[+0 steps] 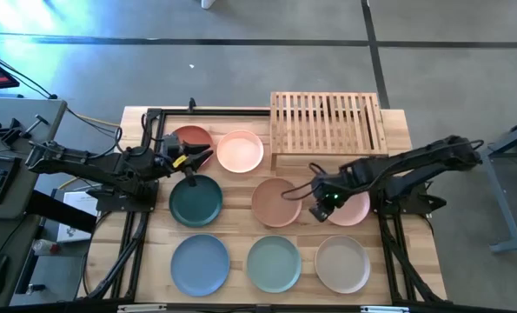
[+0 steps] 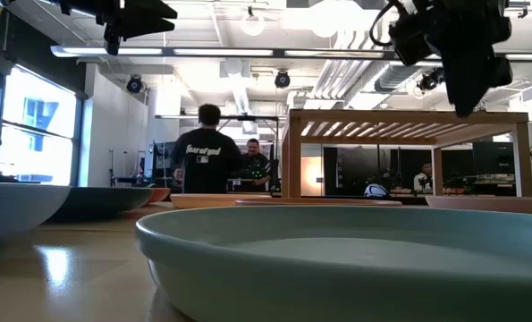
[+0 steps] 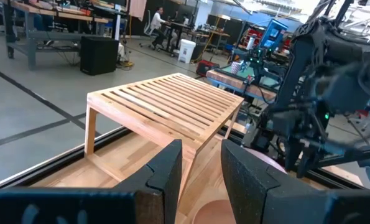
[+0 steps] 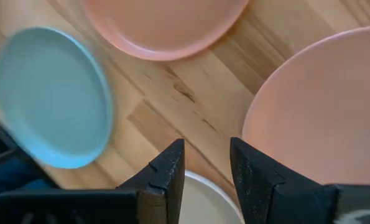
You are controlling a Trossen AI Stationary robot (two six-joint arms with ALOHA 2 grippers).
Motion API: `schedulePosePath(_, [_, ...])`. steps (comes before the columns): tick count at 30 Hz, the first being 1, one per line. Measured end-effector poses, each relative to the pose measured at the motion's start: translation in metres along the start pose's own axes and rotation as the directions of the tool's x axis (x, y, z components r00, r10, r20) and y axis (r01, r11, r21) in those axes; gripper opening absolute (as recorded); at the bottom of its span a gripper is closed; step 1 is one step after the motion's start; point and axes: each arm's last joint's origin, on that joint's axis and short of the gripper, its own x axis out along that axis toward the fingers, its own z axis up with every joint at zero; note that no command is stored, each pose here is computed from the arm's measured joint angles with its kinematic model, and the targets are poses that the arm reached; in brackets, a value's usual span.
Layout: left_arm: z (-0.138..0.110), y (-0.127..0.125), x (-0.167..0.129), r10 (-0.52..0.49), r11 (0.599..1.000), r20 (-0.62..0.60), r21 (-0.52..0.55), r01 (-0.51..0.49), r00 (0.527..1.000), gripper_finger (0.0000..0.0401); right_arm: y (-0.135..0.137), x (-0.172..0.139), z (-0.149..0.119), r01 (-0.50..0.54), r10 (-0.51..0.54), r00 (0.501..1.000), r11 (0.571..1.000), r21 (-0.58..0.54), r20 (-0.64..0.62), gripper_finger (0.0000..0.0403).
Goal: Place and stack plates onto a shelf
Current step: Put the light pink plate on the shelf
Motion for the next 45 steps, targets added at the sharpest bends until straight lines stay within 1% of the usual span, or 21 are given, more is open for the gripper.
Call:
schedulePosePath(3, [0.0, 0.0, 0.0, 0.0, 1.0, 0.0, 0.0, 0.0, 1.0, 0.0102, 0.004, 0.012, -0.001, 0.052, -0.052, 0.999, 0.999, -0.013, -0.008, 0.0108])
schedulePosePath(10, [0.0, 0.0, 0.0, 0.0, 1.0, 0.0, 0.0, 0.0, 1.0, 0.0102, 0.009, 0.041, -0.004, 0.193, -0.193, 0.981, 0.981, 0.006, -0.009, 0.0108])
schedulePosePath(21, [0.0, 0.0, 0.0, 0.0, 1.0, 0.0, -0.004, 0.0, 1.0, 0.0102, 0.011, 0.081, -0.003, 0.33, -0.33, 0.941, 0.944, -0.017, -0.071, 0.0108])
schedulePosePath(25, [0.0, 0.0, 0.0, 0.0, 1.0, 0.0, -0.024, 0.0, 1.0, 0.0102, 0.01, 0.089, -0.003, 0.36, -0.36, 0.929, 0.933, -0.02, -0.088, 0.0108])
schedulePosePath(31, [0.0, 0.0, 0.0, 0.0, 1.0, 0.0, -0.026, 0.0, 1.0, 0.0102, 0.008, 0.1, -0.003, 0.399, -0.399, 0.912, 0.917, -0.025, -0.098, 0.0108])
schedulePosePath(39, [0.0, 0.0, 0.0, 0.0, 1.0, 0.0, -0.026, 0.0, 1.0, 0.0102, 0.007, 0.106, -0.003, 0.418, -0.416, 0.903, 0.908, -0.005, -0.106, 0.0108])
schedulePosePath(41, [0.0, 0.0, 0.0, 0.0, 1.0, 0.0, -0.026, 0.0, 1.0, 0.0102, 0.007, 0.105, -0.003, 0.422, -0.42, 0.902, 0.907, -0.005, -0.102, 0.0102])
schedulePosePath(45, [0.0, 0.0, 0.0, 0.0, 1.0, 0.0, -0.026, 0.0, 1.0, 0.0102, 0.007, 0.105, -0.002, 0.433, -0.432, 0.899, 0.901, -0.006, -0.078, 0.0073])
